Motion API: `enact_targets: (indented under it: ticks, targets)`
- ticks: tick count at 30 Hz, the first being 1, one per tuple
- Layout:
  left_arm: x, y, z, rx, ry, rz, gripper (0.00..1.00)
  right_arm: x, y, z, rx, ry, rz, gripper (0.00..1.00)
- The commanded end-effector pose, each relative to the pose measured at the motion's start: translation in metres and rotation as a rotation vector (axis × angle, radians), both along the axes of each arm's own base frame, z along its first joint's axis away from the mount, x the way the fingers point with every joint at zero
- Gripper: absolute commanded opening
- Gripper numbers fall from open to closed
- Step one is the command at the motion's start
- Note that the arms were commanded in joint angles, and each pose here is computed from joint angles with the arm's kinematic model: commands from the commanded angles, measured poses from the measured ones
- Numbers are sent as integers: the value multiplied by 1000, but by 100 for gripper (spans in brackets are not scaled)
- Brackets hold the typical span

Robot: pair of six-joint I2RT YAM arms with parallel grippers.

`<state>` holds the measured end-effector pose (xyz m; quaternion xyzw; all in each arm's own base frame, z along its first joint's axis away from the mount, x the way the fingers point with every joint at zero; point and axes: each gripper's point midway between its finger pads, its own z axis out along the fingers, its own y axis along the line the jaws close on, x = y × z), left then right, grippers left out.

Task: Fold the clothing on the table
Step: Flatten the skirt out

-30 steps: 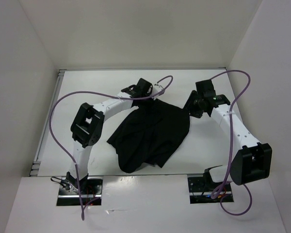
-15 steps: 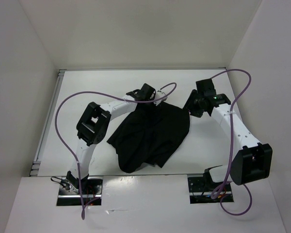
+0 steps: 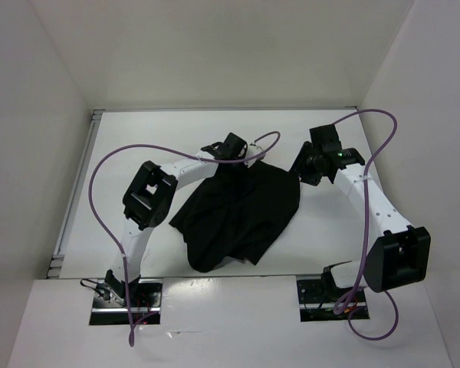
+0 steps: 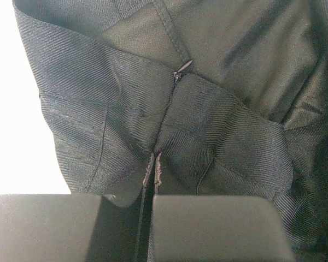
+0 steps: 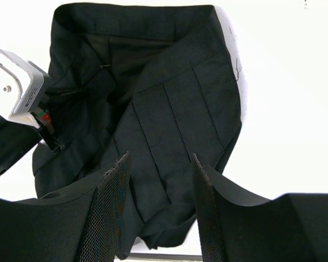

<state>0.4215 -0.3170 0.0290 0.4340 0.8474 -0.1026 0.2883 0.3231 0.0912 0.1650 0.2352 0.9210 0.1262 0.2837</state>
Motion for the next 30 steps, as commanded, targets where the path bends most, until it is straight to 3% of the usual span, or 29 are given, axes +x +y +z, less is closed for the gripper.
enact_targets:
  ticks: [1,7,15,21,29,30]
  targets:
    - [1,-3,40,-39,-35,-18,0,5,-1,12,-9,-36,-3,54]
    - [-15,-14,142,-195,-109,-77,0,12,0,13,-3,-64,-4,54]
    - [-37,-3,191,-348,-88,-67,0,26,-4,14,-15,-101,14,56]
    - [-6,30,195,-547,-33,123,0,38,-5,23,-15,-135,11,56]
    - [81,122,152,-787,136,536,0,52,-8,6,-32,-125,17,56]
    - [86,129,134,-826,210,601,0,52,-8,3,-40,-117,25,56]
